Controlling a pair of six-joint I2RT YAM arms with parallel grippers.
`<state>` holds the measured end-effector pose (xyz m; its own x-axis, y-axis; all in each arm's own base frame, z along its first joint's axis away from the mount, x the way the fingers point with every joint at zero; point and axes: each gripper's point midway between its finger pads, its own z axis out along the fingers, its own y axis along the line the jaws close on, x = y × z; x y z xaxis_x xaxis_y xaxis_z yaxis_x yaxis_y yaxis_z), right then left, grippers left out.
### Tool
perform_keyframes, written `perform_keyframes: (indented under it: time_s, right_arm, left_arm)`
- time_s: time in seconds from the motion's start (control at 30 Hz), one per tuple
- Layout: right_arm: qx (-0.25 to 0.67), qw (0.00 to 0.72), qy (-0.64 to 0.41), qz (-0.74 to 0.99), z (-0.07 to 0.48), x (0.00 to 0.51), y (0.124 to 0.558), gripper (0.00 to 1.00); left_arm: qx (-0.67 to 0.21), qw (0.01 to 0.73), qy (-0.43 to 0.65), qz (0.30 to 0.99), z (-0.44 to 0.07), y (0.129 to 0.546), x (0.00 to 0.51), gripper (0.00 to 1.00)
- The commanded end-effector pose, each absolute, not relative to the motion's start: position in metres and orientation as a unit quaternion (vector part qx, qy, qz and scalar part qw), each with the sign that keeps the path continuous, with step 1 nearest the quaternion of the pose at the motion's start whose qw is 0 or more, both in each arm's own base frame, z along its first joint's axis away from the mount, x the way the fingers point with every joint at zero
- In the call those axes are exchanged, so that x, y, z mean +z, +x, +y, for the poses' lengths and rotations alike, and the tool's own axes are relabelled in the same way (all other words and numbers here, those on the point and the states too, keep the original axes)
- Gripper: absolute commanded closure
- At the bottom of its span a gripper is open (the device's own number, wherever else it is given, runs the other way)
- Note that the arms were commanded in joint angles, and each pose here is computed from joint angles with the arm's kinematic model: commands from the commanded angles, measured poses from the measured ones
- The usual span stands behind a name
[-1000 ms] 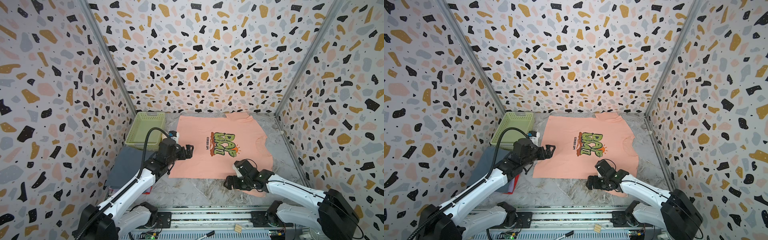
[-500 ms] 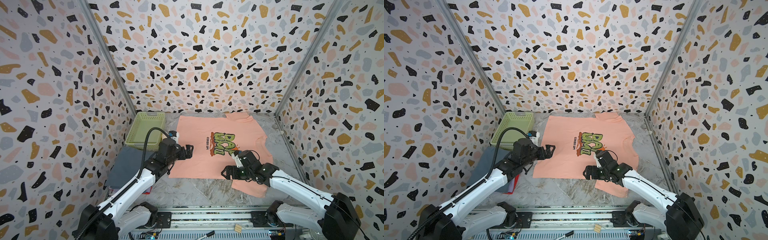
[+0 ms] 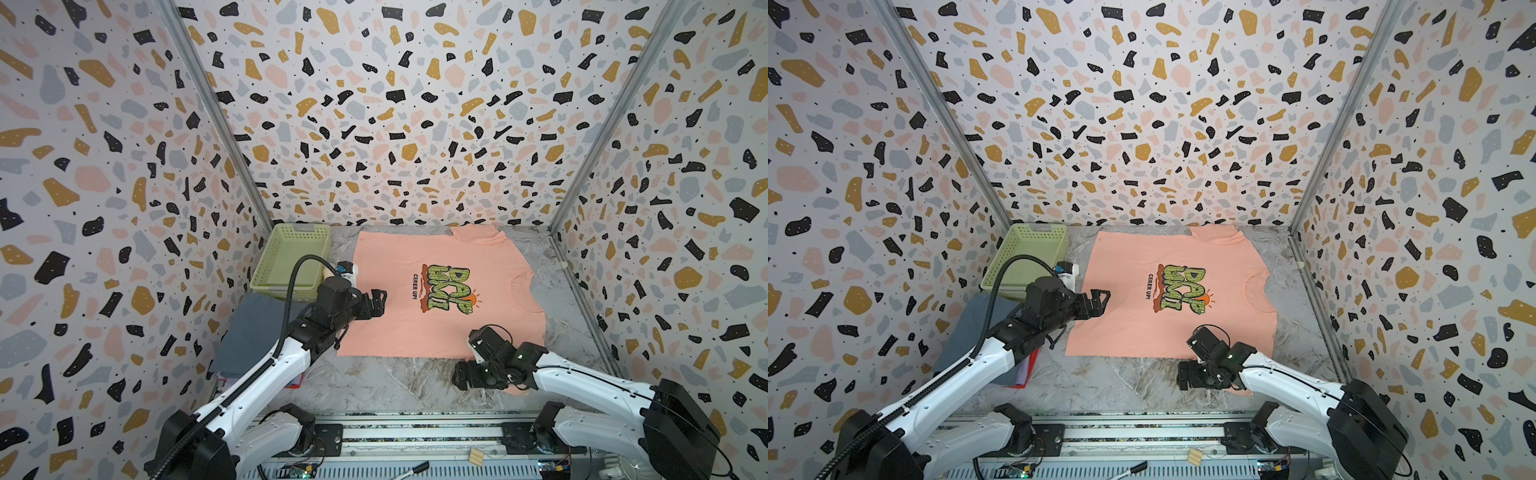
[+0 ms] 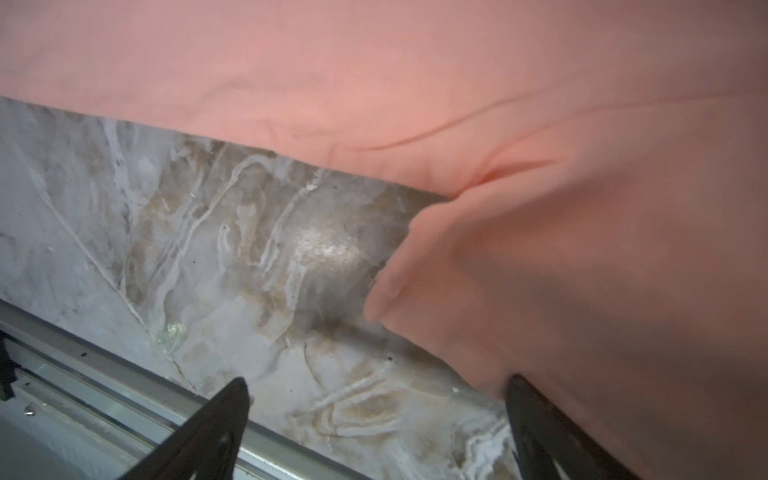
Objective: Fold and stack the t-shirts
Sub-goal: 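Raise both grippers and move them over the t-shirt shoulders near the collar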
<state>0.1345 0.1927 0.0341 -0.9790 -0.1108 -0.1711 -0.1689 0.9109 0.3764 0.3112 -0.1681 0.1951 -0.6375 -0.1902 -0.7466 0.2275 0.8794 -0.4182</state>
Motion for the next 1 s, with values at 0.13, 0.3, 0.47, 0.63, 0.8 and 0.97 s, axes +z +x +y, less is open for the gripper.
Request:
perform_keyframes:
  time_s: [0.13, 0.3, 0.47, 0.63, 0.8, 0.97]
  right_arm:
    - [0.322, 0.078, -0.107, 0.937, 0.251, 0.081, 0.140, 0.04]
    - [0.239, 0.151, -0.098, 0.954, 0.226, 0.104, 0.169, 0.04]
    - [0.158, 0.233, -0.094, 0.955, 0.206, 0.121, 0.214, 0.04]
    - [0.147, 0.349, -0.079, 0.922, 0.197, 0.163, 0.292, 0.04]
    - [0.169, 0.436, -0.036, 0.883, 0.172, 0.196, 0.371, 0.04]
    - [0.164, 0.454, -0.023, 0.875, 0.146, 0.189, 0.437, 0.05]
  left_arm:
    - [-0.248, 0.463, 0.019, 0.851, -0.168, 0.315, 0.221, 0.00]
    - [-0.252, 0.465, 0.020, 0.848, -0.169, 0.315, 0.222, 0.00]
    - [-0.258, 0.459, 0.029, 0.850, -0.175, 0.319, 0.218, 0.00]
    - [-0.256, 0.456, 0.040, 0.851, -0.186, 0.337, 0.213, 0.00]
    - [-0.229, 0.439, 0.051, 0.867, -0.199, 0.369, 0.194, 0.00]
    - [-0.194, 0.401, 0.047, 0.894, -0.212, 0.407, 0.156, 0.00]
